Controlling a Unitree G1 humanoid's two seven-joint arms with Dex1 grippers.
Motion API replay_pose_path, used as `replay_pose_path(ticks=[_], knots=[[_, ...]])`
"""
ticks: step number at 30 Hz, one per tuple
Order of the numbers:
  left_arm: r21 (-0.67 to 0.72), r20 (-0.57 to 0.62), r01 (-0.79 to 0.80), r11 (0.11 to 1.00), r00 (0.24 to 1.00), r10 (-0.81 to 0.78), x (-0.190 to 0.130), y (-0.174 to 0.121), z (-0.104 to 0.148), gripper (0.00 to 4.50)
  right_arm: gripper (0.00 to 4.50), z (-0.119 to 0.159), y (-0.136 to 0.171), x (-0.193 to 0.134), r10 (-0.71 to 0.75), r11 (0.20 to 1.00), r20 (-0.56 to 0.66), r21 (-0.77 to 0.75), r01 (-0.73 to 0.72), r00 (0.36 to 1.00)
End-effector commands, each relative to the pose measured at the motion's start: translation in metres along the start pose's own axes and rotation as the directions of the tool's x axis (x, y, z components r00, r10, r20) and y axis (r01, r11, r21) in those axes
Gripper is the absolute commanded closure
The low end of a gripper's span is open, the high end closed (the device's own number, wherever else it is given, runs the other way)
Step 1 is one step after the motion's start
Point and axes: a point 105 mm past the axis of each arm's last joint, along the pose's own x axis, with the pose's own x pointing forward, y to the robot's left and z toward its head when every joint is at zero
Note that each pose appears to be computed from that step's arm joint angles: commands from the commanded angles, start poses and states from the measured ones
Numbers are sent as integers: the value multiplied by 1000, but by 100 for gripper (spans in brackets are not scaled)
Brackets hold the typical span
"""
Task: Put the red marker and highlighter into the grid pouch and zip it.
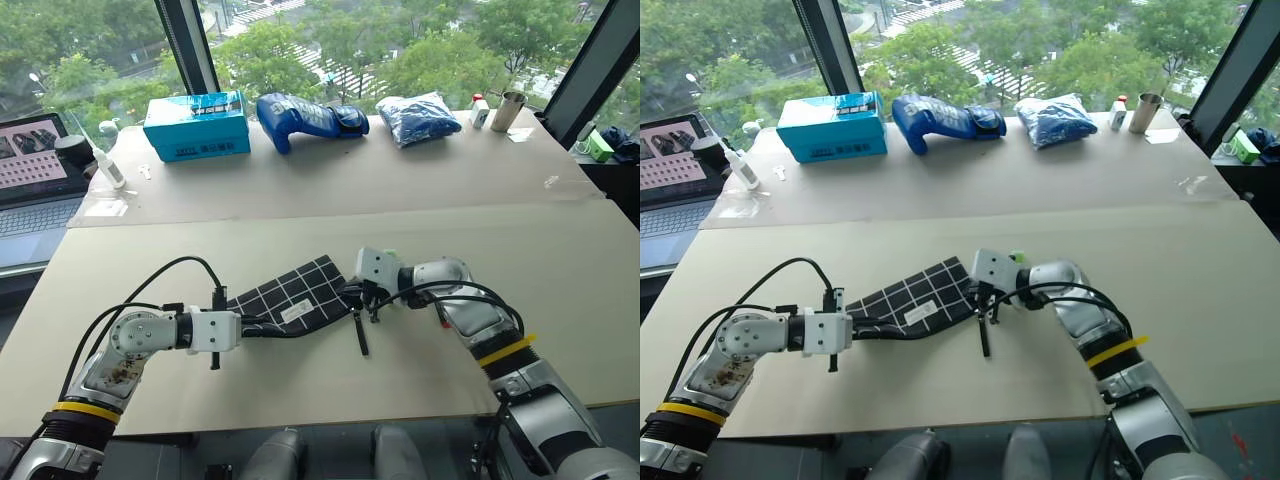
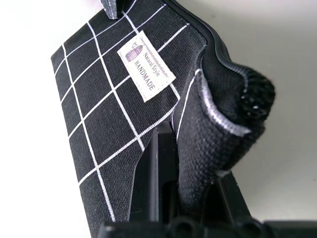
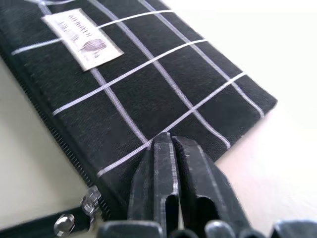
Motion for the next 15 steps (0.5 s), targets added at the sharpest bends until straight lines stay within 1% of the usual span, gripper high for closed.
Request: replay_pose_path(ticks=[1,4,5,6,7,8,9,11,13,15], knots=[[-12,14,-38,999,999,38,-4,7,4,450,265,9,-36,-17,-150,988,32,37,148,988],[-27,15,-60,998,998,61,-5,8,4,450,165,16,-46,-28,-194,979,73,81,189,978],[-45,30,-91,995,995,92,-6,11,6,450,124,19,-57,-39,-245,964,92,128,232,965],[-59,40,-112,992,993,114,-6,13,7,450,101,21,-65,-46,-279,952,103,160,261,955],[-71,50,-130,989,990,134,-7,16,9,450,60,21,-72,-53,-308,937,105,207,282,945],[-92,62,-156,983,985,162,-8,18,11,450,28,23,-76,-65,-317,925,120,259,278,941],[-108,70,-182,977,979,190,-9,21,12,450,28,25,-79,-77,-324,913,137,304,271,936],[-132,79,-216,967,971,227,-10,24,13,450,28,29,-81,-91,-329,898,159,357,256,931],[-172,98,-267,948,953,286,-11,30,15,450,28,31,-74,-104,-305,906,172,357,229,937],[-210,118,-310,927,934,339,-12,36,18,450,28,28,-64,-109,-268,911,151,361,199,952]])
